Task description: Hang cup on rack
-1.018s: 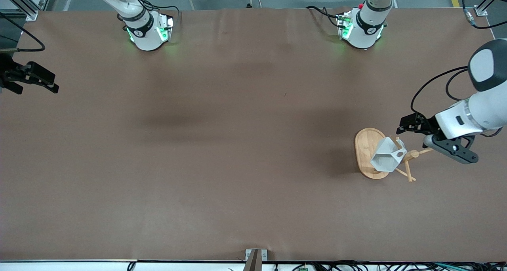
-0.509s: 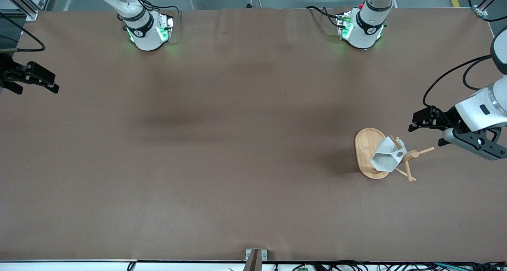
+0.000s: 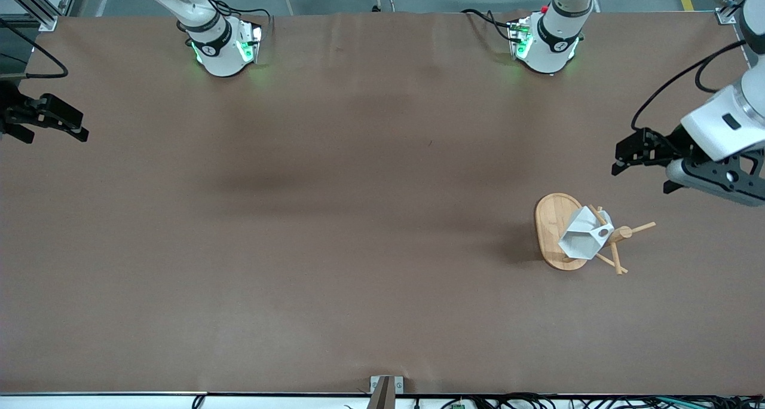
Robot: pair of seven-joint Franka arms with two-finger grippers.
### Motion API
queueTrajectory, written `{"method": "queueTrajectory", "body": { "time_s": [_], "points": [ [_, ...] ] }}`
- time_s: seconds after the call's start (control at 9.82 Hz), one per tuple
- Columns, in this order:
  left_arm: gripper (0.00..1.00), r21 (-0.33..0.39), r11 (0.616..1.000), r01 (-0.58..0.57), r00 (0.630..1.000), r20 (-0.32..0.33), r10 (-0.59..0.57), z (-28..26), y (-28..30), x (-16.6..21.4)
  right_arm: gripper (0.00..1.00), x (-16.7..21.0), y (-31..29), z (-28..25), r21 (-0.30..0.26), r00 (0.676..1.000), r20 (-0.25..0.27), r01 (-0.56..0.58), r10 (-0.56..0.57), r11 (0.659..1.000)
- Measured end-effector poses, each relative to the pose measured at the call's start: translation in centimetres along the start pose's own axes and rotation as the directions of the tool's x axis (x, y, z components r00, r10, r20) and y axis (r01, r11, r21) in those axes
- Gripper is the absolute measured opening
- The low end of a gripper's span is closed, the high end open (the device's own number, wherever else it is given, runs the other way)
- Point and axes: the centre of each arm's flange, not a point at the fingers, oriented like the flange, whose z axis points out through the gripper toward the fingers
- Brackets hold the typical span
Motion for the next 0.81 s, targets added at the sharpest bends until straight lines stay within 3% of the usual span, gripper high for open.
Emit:
{"method": "queueTrajectory", "body": {
  "time_s": [0.31,0.81],
  "points": [
    [1.0,0.071,0.997,0.024,1.0,-0.011,-0.024,-2.4,0.5,-1.7,0.98,0.0,0.0,0.0,0.0,1.0,0.0,0.0,0.0,1.0],
    [1.0,0.099,0.987,0.13,0.991,0.002,-0.131,-4.5,0.3,-5.5,0.98,0.0,0.0,0.0,0.0,1.0,0.0,-0.001,0.001,1.0]
  ]
}}
